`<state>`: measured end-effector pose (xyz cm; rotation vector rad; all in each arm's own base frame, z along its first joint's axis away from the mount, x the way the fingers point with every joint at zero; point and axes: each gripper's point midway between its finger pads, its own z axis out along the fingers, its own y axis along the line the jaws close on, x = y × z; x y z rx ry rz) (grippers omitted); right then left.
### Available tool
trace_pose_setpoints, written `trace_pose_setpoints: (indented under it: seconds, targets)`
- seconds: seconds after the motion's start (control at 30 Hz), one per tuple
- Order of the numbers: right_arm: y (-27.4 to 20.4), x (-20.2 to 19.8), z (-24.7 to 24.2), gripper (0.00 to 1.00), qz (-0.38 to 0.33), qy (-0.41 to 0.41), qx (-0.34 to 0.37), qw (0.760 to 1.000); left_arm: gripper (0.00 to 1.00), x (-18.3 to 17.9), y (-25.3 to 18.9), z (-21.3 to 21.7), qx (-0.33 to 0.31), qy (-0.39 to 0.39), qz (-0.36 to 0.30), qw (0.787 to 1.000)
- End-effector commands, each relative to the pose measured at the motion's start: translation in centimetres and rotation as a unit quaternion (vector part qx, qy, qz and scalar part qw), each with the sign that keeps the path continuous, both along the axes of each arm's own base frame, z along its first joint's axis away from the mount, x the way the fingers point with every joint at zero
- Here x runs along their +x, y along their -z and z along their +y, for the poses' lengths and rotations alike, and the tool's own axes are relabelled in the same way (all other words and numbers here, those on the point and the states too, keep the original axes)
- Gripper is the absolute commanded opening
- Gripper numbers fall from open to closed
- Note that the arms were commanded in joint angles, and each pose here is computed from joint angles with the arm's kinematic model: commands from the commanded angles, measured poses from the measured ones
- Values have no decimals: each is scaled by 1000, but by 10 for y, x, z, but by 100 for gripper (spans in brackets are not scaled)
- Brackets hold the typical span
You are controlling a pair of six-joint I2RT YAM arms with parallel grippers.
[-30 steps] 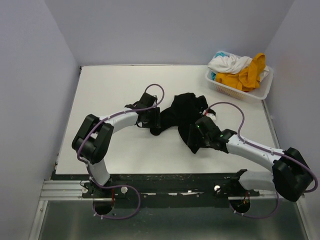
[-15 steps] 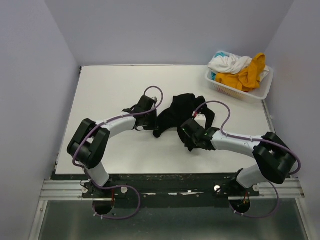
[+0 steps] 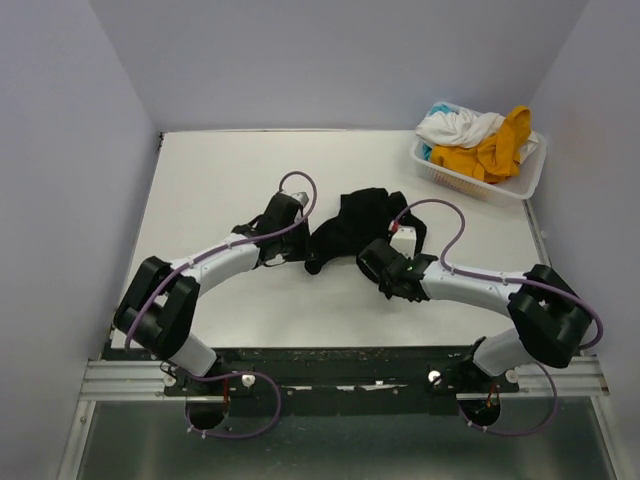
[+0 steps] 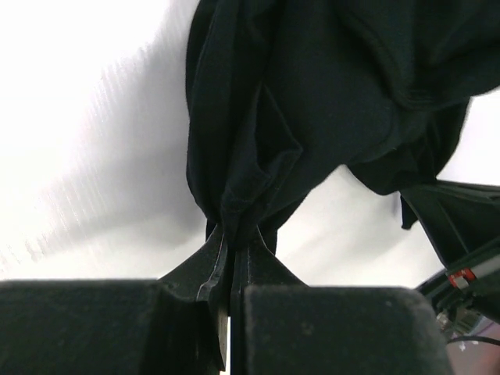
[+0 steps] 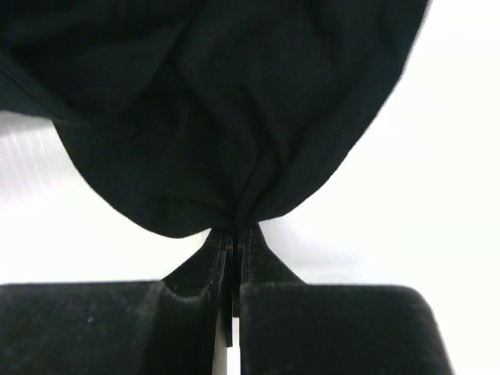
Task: Fold and stack the t-shirts
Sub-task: Flatten out the tshirt
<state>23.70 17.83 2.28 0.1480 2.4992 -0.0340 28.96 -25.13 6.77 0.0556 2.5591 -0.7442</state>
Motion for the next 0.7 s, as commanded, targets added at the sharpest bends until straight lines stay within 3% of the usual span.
trace_pose_setpoints:
  seconds: [0.0,0.2,0.33,0.5,0.67]
  targets:
    - [-55,29,-15,1,-96,29,-34,994,0,6,-53,-6,-41,1,-65,997]
    - [-154,59,-34,1,-236,83,-39,967,0,15,-131,9,-47,-25,-151,987]
    - [-222,66,-47,1,-310,108,-26,944,0,18,-197,43,-27,-91,-226,970]
    - [-304,61,-60,1,-398,106,20,911,0,-4,-277,94,-30,-162,-327,931]
    - [-387,39,-59,1,-483,42,124,866,0,-41,-347,129,-71,-188,-416,887]
